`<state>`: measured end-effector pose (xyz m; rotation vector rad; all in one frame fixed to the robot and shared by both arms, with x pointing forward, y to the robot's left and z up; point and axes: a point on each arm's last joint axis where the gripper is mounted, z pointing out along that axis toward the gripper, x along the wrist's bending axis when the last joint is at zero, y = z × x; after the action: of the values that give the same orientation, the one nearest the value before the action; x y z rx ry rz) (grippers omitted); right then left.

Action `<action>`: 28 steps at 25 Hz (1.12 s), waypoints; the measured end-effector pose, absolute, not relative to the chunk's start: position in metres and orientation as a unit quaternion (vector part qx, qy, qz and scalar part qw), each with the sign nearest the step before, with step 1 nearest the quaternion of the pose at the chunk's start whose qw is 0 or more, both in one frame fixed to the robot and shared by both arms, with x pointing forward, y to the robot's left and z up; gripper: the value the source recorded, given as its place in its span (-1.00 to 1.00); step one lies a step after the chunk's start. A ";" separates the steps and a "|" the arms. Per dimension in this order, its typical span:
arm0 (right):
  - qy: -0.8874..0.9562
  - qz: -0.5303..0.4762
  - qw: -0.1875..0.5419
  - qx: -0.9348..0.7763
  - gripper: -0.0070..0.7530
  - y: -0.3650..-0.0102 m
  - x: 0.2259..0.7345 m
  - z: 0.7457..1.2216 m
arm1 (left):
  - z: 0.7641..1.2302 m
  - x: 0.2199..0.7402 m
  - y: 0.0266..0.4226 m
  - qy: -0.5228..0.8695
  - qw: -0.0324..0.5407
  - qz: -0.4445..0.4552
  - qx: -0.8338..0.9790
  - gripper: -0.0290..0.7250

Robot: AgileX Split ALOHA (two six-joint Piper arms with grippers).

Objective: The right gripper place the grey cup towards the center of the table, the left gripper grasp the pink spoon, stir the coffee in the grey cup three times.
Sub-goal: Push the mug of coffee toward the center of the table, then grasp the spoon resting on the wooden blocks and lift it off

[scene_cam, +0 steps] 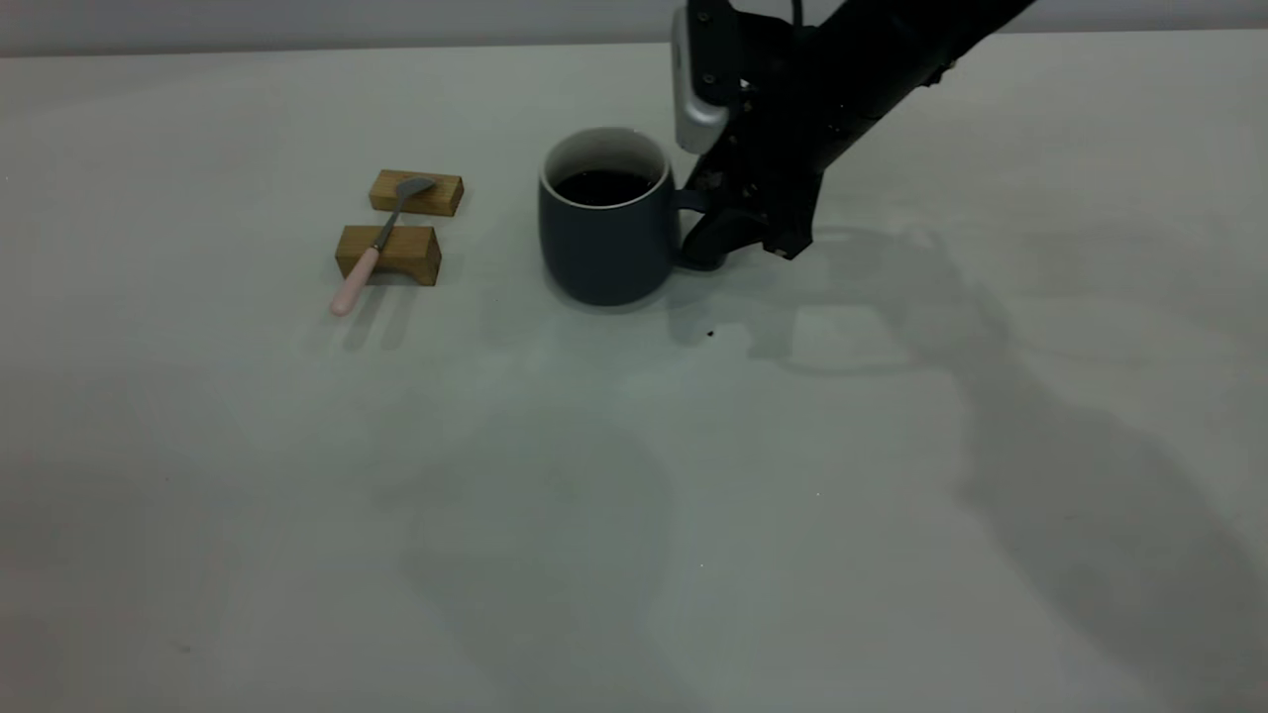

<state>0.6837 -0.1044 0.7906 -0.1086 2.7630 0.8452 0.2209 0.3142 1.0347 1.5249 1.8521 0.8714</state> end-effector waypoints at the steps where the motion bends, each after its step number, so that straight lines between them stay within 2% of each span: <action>1: 0.947 0.293 0.125 -0.041 0.17 -0.103 0.684 0.795 | 1.035 0.221 0.314 0.694 0.290 0.327 0.572 0.52; 8: 0.937 0.326 0.122 -0.033 0.17 -0.121 0.691 0.852 | 1.035 0.221 0.314 0.694 0.290 0.327 0.572 0.52; 12: 0.943 0.326 0.047 -0.054 0.17 -0.126 0.674 0.891 | 1.035 0.221 0.314 0.694 0.290 0.327 0.572 0.52; 15: 0.942 0.332 -0.016 -0.045 0.17 -0.130 0.654 0.943 | 1.035 0.221 0.314 0.694 0.290 0.327 0.572 0.52; 22: 0.913 0.355 -0.036 0.199 0.17 -0.149 0.607 1.064 | 1.035 0.221 0.314 0.694 0.290 0.327 0.572 0.52; 25: 0.885 0.342 -0.044 0.312 0.17 -0.160 0.579 1.099 | 1.035 0.221 0.314 0.694 0.290 0.327 0.572 0.52; 28: 0.862 0.297 -0.038 0.410 0.17 -0.177 0.546 1.113 | 1.035 0.221 0.314 0.694 0.290 0.327 0.572 0.52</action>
<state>0.5463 -0.1774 1.1126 1.3210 2.7749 0.9551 0.2209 0.3142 1.0347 1.5249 1.8521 0.8714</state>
